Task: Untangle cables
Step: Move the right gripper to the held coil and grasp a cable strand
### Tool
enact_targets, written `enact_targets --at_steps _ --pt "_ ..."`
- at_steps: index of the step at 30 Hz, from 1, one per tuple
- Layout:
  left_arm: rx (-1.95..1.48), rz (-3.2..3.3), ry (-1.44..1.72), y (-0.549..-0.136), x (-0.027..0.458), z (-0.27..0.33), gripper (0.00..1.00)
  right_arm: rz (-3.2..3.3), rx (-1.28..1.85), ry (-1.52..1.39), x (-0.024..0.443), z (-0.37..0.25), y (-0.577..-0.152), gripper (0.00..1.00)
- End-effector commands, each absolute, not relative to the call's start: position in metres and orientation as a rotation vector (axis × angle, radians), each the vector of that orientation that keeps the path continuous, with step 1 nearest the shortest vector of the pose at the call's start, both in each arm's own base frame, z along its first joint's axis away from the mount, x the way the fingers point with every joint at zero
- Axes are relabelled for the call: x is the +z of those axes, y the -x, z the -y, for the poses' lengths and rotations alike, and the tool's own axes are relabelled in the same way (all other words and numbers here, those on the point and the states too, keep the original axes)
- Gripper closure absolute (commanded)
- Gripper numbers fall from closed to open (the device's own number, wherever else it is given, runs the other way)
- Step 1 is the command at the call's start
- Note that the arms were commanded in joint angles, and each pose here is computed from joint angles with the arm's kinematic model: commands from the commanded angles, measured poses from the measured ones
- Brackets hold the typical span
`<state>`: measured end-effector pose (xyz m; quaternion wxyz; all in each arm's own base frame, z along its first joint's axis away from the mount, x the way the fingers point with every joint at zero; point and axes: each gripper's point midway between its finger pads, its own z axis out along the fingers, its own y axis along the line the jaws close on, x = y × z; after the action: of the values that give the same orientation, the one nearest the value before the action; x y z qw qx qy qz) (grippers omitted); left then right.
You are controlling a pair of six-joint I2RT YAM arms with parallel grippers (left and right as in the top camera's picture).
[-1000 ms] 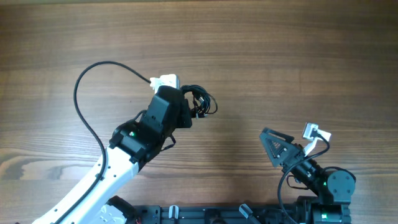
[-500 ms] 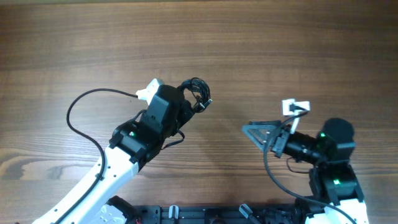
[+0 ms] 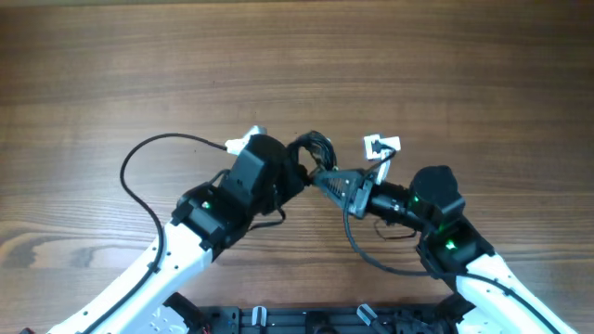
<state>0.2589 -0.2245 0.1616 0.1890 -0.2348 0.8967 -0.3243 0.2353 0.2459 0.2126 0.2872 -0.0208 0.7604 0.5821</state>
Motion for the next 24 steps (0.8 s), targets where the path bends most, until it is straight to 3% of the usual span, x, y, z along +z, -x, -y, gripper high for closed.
enact_targets --at_steps 1,12,17,21,24 --pt "-0.914 -2.533 0.423 -0.249 0.171 0.238 0.96 -2.022 1.551 -0.096 0.213 -0.244 -0.253 0.8" --pt "-1.053 -2.461 0.072 -0.238 0.197 0.269 0.96 -2.155 1.356 -0.381 0.168 -0.221 -0.27 0.8" --pt "-1.011 -2.347 -0.012 -0.25 0.219 0.253 0.96 -2.097 1.426 -0.292 0.188 -0.228 -0.266 0.62" --pt "-0.692 -2.334 0.113 -0.279 0.202 0.201 0.96 -2.018 1.518 -0.194 0.22 -0.231 -0.25 0.28" --pt "-0.501 -2.309 0.251 -0.296 0.195 0.162 0.96 -2.001 1.514 -0.121 0.229 -0.228 -0.238 0.22"
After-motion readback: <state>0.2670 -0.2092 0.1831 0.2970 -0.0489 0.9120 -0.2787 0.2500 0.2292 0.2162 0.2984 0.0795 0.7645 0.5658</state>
